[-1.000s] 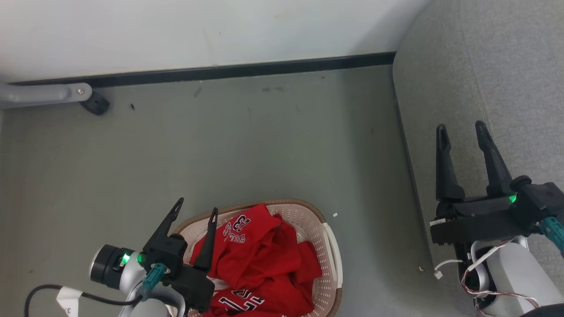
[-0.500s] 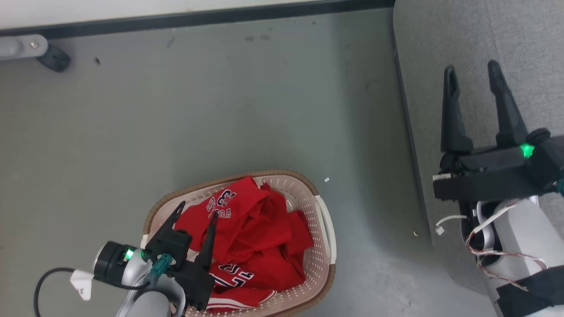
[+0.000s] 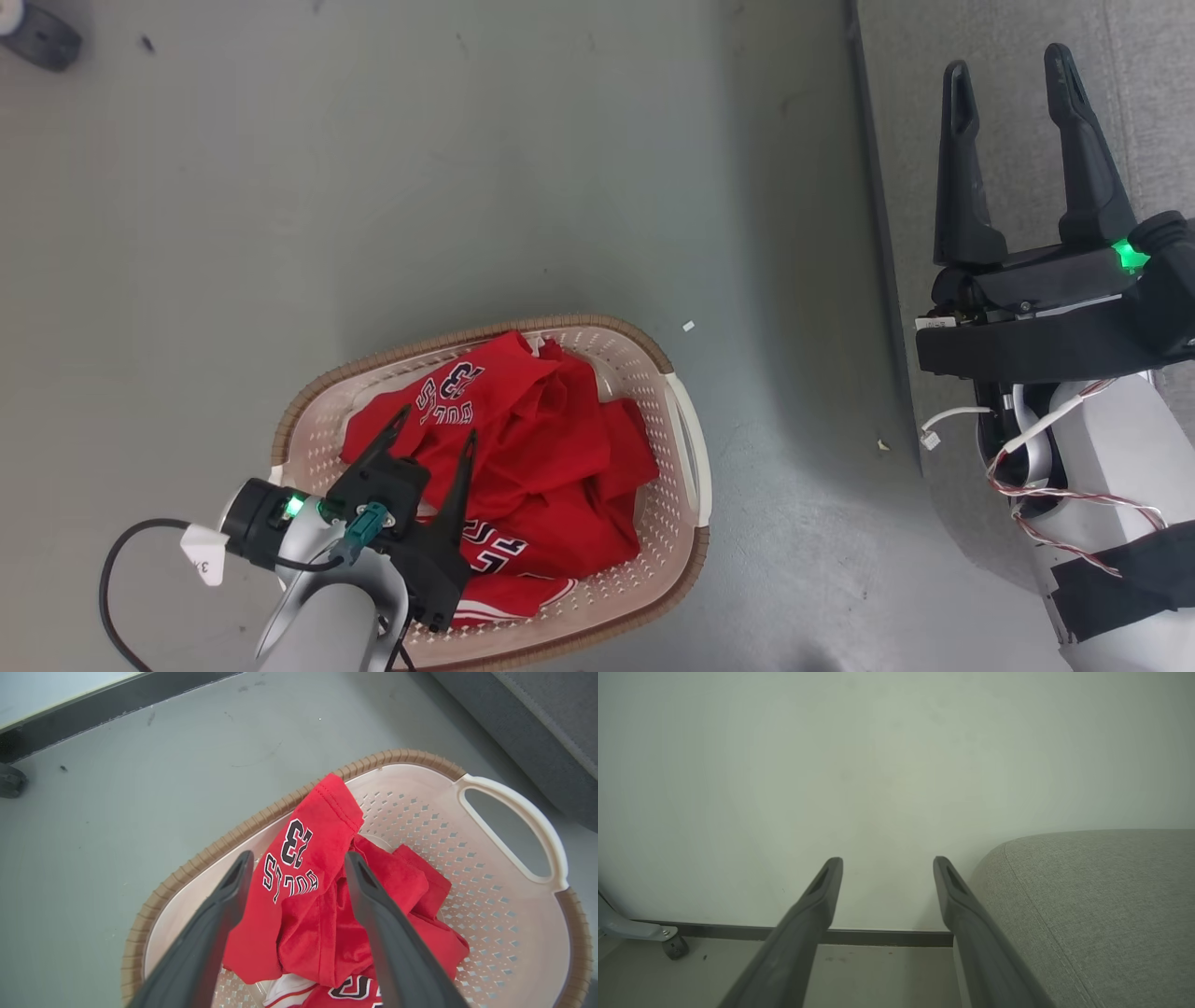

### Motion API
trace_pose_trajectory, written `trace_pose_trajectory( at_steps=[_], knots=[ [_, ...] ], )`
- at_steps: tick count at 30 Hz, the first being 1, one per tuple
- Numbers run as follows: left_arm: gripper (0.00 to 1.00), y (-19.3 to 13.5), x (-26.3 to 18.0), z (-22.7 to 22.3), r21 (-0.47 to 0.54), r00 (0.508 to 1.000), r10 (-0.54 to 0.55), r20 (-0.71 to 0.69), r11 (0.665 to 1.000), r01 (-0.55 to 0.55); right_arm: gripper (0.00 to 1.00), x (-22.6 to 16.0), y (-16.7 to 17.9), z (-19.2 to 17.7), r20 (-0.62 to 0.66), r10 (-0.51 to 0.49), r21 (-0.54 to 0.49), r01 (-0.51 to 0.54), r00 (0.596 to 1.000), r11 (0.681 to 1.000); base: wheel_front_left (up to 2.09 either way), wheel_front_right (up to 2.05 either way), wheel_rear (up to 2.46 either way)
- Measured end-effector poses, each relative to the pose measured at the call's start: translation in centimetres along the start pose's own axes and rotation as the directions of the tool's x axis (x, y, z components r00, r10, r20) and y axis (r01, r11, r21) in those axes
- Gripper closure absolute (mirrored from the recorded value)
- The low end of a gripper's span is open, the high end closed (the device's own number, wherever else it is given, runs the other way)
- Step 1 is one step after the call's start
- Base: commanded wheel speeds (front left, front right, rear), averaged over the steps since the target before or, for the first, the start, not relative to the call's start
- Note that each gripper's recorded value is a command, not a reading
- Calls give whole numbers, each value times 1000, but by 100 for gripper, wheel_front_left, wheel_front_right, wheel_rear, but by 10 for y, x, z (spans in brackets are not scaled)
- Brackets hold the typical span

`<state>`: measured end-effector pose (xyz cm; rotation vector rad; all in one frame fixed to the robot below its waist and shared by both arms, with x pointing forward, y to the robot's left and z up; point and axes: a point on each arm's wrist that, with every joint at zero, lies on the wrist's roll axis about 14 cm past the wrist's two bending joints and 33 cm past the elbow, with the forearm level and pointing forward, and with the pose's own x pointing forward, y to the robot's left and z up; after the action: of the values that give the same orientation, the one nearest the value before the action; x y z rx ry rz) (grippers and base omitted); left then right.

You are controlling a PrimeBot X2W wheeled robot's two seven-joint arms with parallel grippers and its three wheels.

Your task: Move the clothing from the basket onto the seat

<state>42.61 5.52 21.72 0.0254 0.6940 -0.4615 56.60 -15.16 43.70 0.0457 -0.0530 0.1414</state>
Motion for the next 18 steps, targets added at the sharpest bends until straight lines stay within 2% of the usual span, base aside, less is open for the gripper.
trace_pose_trajectory(
  at_steps=[11, 18],
  knots=[
    [0, 0, 9, -28, 3, 996, -17, -90, 1000, 18, 0, -1, -7, -20, -39, -12, -13, 12, 999, 1000, 0, 0, 0],
    [0, 3, 21, -30, 25, 994, -30, -108, 999, 33, 0, 0, -8, -23, -41, -10, -13, 9, 999, 1000, 0, 0, 0]
  ],
)
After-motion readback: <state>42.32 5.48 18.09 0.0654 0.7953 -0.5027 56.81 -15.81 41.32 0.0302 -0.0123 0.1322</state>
